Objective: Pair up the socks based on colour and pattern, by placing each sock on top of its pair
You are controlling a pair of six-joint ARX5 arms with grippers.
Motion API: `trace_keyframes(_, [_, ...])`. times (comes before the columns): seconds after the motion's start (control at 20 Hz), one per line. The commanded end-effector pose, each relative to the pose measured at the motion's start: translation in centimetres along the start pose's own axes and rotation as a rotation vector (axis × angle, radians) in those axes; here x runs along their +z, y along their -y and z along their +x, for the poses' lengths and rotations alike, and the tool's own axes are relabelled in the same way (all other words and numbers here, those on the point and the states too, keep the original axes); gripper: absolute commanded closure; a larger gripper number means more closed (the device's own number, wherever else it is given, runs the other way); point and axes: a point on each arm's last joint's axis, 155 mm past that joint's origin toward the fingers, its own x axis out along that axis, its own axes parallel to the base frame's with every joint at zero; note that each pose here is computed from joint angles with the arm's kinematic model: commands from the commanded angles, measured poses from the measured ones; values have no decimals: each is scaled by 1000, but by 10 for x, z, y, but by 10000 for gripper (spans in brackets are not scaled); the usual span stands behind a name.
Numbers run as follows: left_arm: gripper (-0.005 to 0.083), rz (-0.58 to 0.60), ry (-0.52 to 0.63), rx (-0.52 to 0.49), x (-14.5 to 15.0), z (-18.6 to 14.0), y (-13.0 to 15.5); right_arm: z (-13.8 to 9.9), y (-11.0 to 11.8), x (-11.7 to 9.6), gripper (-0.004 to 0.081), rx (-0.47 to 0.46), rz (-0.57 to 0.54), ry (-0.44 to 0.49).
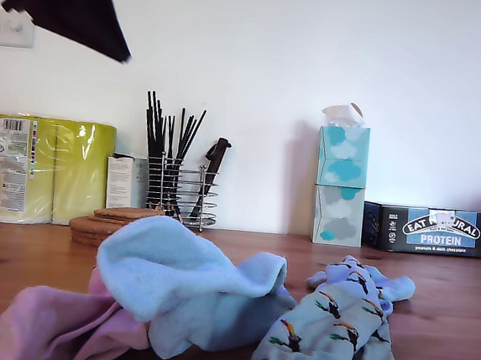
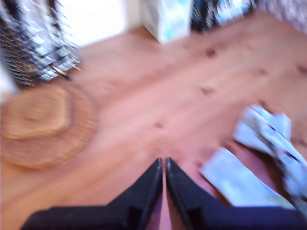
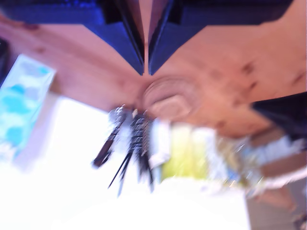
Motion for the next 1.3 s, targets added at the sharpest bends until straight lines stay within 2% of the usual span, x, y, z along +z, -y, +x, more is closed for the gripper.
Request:
trace_keyframes(0.0, [793,12,31,11,3,-9,-12,9,23,-4,783,-66,5,6])
trace_keyframes(0.1, [793,7,61,57,8,-20,-40,17,54,-13,783,-129,11,-16])
trace_keyframes(0.2, [793,-24,91,75,12,-34,-62,15,78,-15,783,-160,28,-9])
trace_keyframes(0.3, [793,-51,121,92,12,-49,-81,10,96,-20,783,-183,38,-7])
trace_keyframes(0.4, [793,-59,154,117,12,-62,-92,3,103,-30,783,-178,51,-13])
trace_keyframes(0.5, [793,-44,193,149,8,-74,-94,-3,98,-45,783,-165,59,-15])
trace_keyframes(0.65, [793,-48,209,157,-12,-86,-79,-15,83,-65,783,-148,88,-5])
trace_keyframes(0.85, [793,-73,255,151,-43,-108,-47,-46,53,-86,783,-107,101,14])
trace_keyframes(1.0, [793,-97,238,135,-73,-119,-26,-76,38,-99,783,-96,98,4])
trace_keyframes(1.25, [793,-127,298,106,-76,-147,0,-113,22,-107,783,-86,95,17])
